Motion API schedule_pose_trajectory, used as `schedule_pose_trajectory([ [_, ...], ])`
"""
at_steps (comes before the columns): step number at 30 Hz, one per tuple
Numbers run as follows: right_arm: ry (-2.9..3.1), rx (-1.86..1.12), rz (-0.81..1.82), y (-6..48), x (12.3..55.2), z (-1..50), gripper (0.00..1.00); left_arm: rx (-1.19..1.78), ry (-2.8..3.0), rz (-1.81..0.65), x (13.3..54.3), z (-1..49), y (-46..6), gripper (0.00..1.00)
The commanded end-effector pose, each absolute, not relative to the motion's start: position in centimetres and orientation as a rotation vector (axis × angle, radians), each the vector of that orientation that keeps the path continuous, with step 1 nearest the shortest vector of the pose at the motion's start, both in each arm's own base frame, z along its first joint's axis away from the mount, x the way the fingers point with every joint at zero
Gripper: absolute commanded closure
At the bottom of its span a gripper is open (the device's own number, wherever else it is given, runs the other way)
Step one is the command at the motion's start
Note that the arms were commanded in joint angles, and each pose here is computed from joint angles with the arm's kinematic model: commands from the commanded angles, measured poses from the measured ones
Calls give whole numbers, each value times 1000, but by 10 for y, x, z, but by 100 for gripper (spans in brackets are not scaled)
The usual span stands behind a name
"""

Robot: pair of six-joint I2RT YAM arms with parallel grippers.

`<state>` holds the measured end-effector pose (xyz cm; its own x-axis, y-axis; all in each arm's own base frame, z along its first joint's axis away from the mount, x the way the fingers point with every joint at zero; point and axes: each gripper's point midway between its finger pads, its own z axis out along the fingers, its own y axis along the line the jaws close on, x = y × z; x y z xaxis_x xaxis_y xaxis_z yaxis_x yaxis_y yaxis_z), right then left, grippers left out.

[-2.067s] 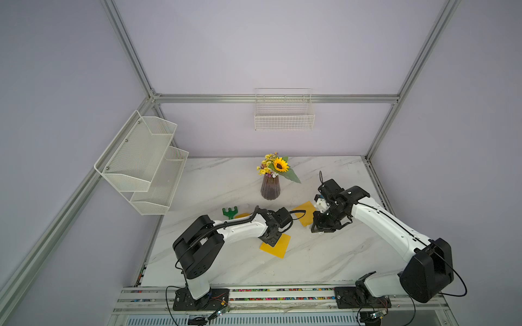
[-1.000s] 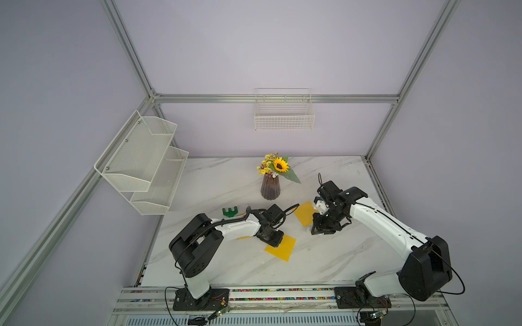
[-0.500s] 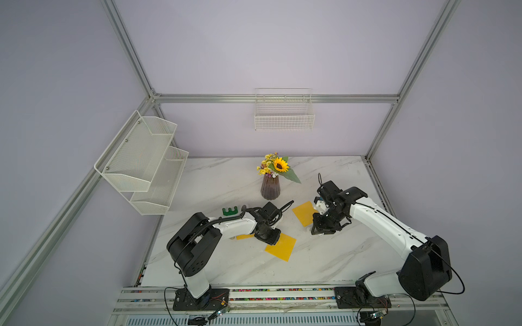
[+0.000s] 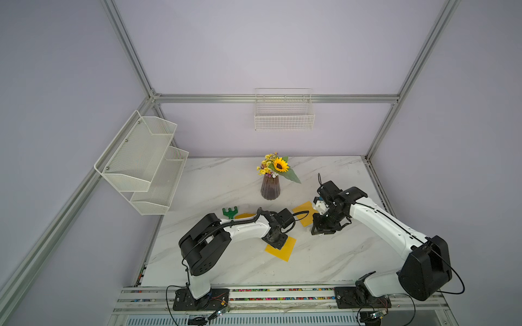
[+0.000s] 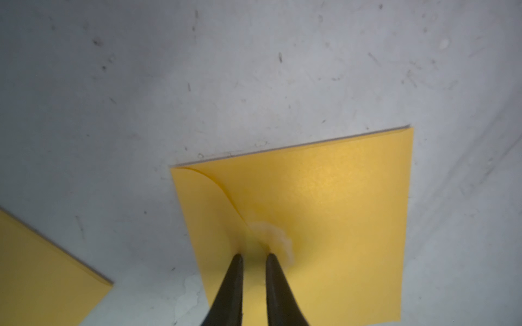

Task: Seal the envelope with a glue stick
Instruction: Seal the envelope at the center of the board.

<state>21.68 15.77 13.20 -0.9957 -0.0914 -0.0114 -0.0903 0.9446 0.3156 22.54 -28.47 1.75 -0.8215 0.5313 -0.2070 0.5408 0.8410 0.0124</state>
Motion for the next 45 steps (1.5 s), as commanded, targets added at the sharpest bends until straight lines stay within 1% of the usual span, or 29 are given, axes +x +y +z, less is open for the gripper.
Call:
schedule_pose_trajectory([
  [1, -3088, 179, -501, 157, 216, 132, 100, 829, 2973, 301, 197, -40, -230, 83],
  [3, -3090, 182, -499, 157, 216, 133, 100, 831, 2971, 348, 195, -46, -228, 86],
  [5, -3092, 183, -496, 156, 216, 133, 100, 839, 2975, 371, 193, -51, -229, 86],
  [8, -3098, 181, -494, 155, 217, 134, 100, 835, 2956, 284, 197, -46, -242, 84],
  [10, -3100, 178, -494, 155, 218, 134, 100, 838, 2910, 180, 202, -31, -256, 77],
  [14, -3103, 170, -495, 155, 219, 135, 100, 814, 2819, 27, 218, 10, -273, 70],
  [18, -3104, 166, -493, 155, 221, 135, 100, 764, 2753, -69, 231, 45, -277, 69],
  [20, -3103, 165, -490, 155, 222, 135, 100, 745, 2732, -90, 236, 55, -275, 70],
  [22, -3101, 165, -492, 156, 222, 134, 100, 738, 2725, -95, 240, 60, -273, 73],
  [26, -3096, 164, -491, 157, 223, 134, 100, 760, 2749, -90, 238, 51, -272, 77],
  [30, -3098, 164, -494, 158, 224, 135, 100, 780, 2780, -100, 235, 40, -275, 79],
  [37, -3093, 158, -487, 156, 223, 134, 100, 790, 2812, -105, 231, 20, -276, 79],
  [45, -3085, 165, -488, 157, 223, 131, 100, 784, 2876, -34, 219, -6, -264, 78],
])
